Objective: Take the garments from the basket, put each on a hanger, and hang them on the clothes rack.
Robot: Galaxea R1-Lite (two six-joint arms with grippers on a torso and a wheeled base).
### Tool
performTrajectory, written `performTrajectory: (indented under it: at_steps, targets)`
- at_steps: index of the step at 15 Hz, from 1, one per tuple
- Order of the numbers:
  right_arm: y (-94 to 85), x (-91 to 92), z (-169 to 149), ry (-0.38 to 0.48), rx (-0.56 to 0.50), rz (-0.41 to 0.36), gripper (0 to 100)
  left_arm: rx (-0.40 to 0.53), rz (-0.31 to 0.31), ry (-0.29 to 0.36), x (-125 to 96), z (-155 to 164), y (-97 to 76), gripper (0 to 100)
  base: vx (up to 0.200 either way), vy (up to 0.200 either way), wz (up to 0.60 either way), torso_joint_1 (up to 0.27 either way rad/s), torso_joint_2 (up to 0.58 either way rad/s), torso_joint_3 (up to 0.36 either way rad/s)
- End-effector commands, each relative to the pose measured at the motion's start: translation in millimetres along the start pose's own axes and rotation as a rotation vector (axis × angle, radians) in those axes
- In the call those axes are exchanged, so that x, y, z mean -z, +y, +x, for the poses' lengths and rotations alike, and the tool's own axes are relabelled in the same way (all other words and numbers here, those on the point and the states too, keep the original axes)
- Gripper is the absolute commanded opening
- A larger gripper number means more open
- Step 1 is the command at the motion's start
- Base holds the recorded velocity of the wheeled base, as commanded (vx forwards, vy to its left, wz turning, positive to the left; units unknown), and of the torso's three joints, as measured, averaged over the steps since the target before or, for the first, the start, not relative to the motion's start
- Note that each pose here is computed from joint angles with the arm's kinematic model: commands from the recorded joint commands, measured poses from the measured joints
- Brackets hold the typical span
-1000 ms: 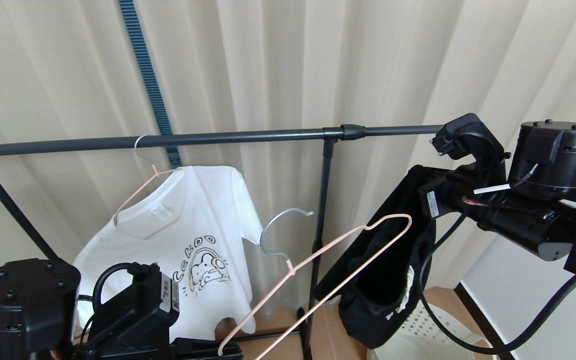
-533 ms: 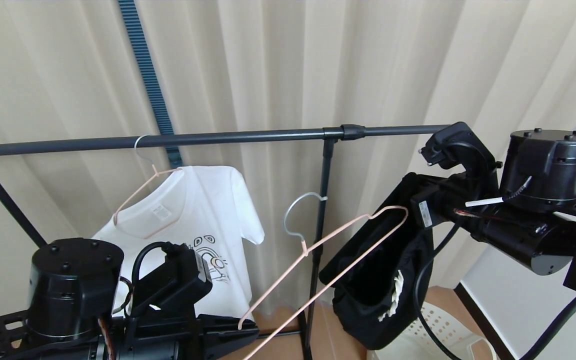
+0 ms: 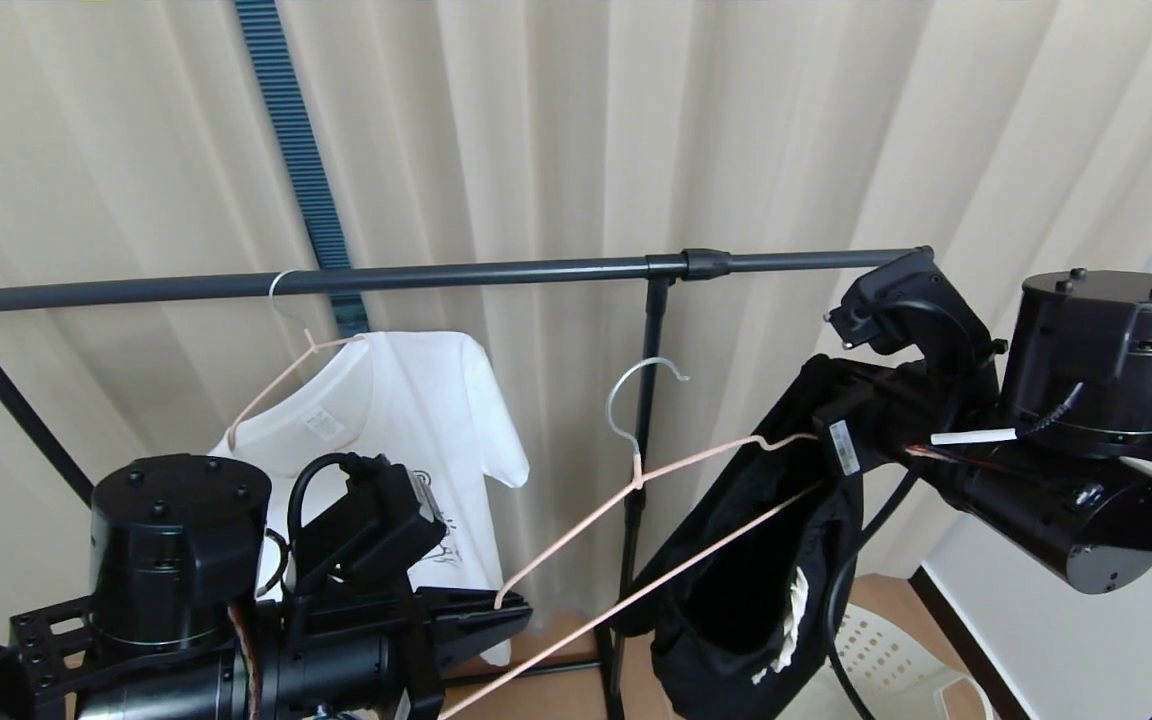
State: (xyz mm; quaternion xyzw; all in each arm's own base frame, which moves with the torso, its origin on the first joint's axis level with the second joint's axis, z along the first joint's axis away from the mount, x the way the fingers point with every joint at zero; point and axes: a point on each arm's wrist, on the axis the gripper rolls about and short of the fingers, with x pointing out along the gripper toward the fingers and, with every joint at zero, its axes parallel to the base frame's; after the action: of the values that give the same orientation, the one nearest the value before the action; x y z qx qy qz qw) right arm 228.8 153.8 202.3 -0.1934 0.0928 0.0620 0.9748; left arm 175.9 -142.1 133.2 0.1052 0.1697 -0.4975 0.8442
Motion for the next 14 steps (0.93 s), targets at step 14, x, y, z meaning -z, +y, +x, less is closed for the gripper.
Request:
performTrajectory:
  at_steps: [14]
  targets:
    - [27.4,-5.6,-18.0,-0.017,-0.026,-0.029,0,-0.202,-0.039,-0.176,-4.6,5.6,-0.9,0,0.000,0.000,0.00,0.000,0.00,0.000]
